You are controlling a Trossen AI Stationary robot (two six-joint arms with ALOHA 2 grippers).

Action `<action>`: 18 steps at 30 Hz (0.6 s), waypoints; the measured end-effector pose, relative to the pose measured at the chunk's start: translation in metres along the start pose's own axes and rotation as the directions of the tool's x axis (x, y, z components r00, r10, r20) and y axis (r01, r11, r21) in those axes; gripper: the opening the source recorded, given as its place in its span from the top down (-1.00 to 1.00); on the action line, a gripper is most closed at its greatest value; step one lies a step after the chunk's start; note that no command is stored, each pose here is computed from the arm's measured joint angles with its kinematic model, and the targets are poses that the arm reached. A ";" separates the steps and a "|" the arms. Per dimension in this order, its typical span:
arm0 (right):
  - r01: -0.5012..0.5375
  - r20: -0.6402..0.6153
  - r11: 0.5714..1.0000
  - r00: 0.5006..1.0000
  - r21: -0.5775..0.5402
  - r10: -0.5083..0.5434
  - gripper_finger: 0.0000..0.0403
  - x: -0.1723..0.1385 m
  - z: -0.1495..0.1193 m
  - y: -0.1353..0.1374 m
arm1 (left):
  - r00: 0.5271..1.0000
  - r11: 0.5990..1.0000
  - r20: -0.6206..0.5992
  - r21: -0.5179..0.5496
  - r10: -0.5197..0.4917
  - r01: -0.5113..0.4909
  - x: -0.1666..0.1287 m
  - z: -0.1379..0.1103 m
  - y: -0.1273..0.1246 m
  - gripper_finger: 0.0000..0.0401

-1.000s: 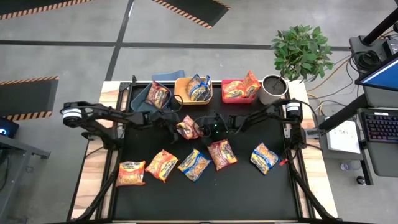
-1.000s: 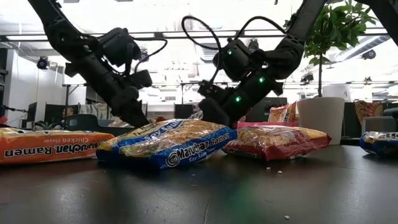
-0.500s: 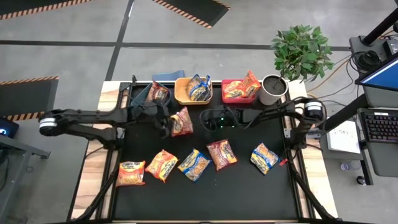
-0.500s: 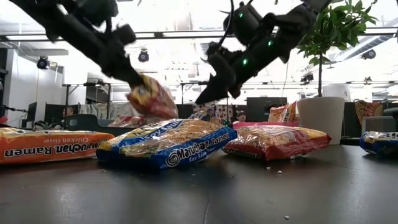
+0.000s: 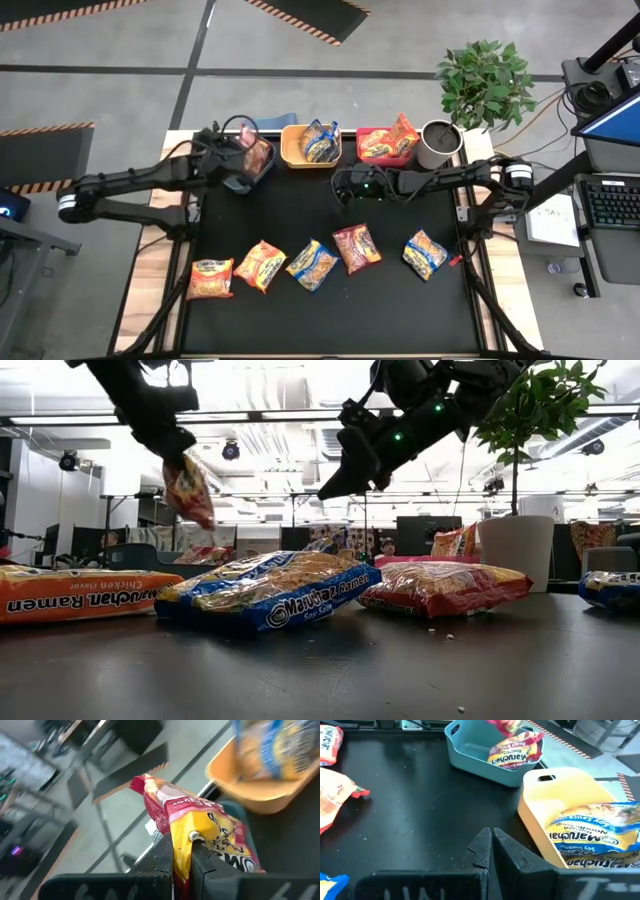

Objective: Sort Maruchan noodles
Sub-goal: Put the red noodle pack into the blue bin

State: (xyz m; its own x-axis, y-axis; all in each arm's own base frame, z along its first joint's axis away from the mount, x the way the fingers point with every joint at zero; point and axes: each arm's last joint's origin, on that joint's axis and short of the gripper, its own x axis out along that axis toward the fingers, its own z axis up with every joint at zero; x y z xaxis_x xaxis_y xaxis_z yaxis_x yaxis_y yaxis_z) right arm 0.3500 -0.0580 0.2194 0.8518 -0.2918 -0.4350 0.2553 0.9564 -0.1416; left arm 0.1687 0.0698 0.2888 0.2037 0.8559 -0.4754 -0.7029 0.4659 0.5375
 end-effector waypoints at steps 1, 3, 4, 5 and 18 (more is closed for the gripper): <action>0.000 -0.002 1.000 1.000 -0.001 0.000 0.95 0.000 0.000 0.000 | 1.000 1.000 -0.023 0.000 0.012 -0.012 0.002 0.001 0.000 1.00; 0.001 -0.008 1.000 1.000 -0.003 -0.001 0.95 0.000 -0.001 -0.001 | 0.997 1.000 -0.071 -0.001 0.031 -0.031 0.009 0.003 -0.001 1.00; 0.001 -0.008 1.000 1.000 -0.002 -0.001 0.95 0.000 -0.001 -0.001 | 0.995 0.999 -0.094 -0.001 0.040 -0.040 0.013 0.004 -0.002 1.00; 0.001 -0.008 1.000 1.000 -0.001 -0.001 0.95 0.000 -0.001 -0.001 | 0.991 0.999 -0.126 0.007 0.052 -0.052 0.018 0.003 -0.002 1.00; 0.006 -0.043 1.000 0.999 -0.003 -0.006 0.95 0.001 -0.008 -0.003 | 0.885 0.977 -0.425 0.173 0.189 -0.125 0.063 0.010 -0.022 1.00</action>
State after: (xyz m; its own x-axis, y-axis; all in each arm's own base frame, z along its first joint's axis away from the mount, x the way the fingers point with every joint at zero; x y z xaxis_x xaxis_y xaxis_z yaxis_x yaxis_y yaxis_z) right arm 0.3464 -0.0614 0.2124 0.8297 -0.2977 -0.4722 0.2591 0.9547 -0.1466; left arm 0.2043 0.1153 0.2541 -0.2419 0.7502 -0.6154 -0.5940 0.3870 0.7052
